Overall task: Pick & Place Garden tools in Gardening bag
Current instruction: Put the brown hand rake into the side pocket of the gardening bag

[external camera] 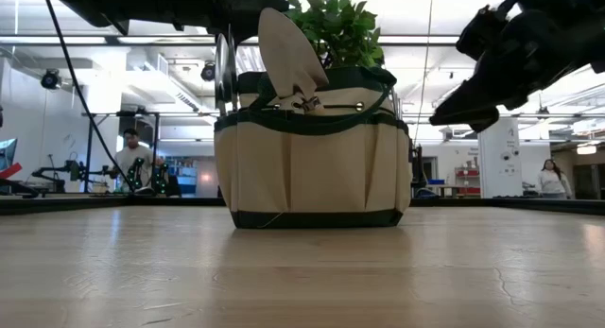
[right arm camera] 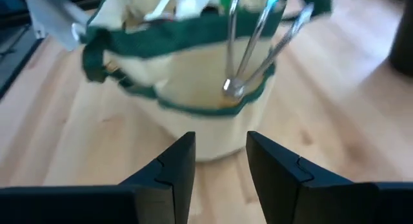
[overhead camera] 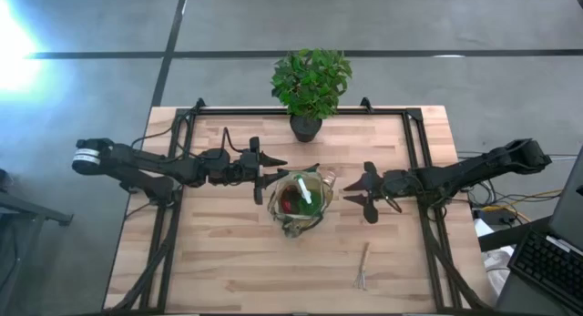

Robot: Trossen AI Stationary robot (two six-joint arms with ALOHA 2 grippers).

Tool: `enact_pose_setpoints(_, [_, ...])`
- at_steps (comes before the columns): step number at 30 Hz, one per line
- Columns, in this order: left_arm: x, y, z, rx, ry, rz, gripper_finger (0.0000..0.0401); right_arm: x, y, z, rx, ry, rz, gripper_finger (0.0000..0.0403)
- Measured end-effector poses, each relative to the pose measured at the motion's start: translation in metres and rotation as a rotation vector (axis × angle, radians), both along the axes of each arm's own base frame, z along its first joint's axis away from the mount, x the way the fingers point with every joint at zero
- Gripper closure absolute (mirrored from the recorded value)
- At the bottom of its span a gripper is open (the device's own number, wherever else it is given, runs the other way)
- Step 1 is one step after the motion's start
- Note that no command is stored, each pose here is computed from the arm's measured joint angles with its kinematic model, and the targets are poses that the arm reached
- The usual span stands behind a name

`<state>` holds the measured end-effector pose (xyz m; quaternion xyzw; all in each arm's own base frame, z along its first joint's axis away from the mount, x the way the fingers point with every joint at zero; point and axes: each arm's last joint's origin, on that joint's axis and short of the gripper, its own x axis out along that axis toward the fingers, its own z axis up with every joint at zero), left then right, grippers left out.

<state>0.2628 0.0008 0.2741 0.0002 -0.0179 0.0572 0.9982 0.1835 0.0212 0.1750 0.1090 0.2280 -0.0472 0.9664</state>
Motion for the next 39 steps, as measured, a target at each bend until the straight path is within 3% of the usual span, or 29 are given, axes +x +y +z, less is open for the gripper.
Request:
enact_pose_setpoints(11, [0.0,0.0,0.0,-0.002,0.001,0.0,0.0254,-0.009,0.032,0.006,0.255,0.025,0.094,0.0274])
enact_pose_setpoints(19, [0.0,0.0,0.0,-0.003,0.001,0.0,0.0254,-0.001,0.063,0.053,0.293,0.092,0.191,0.0286])
enact_pose_setpoints(26, [0.0,0.0,0.0,-0.008,0.002,-0.001,0.0254,0.002,0.087,0.082,0.282,0.355,0.146,0.0298])
enact_pose_setpoints(33, [0.0,0.0,-0.001,-0.02,0.01,-0.001,0.0254,0.002,0.105,0.076,0.295,0.676,-0.06,0.0301])
enact_pose_setpoints(39, [0.0,0.0,-0.001,-0.024,0.009,-0.001,0.0254,0.01,0.123,0.068,0.298,0.82,-0.086,0.0289])
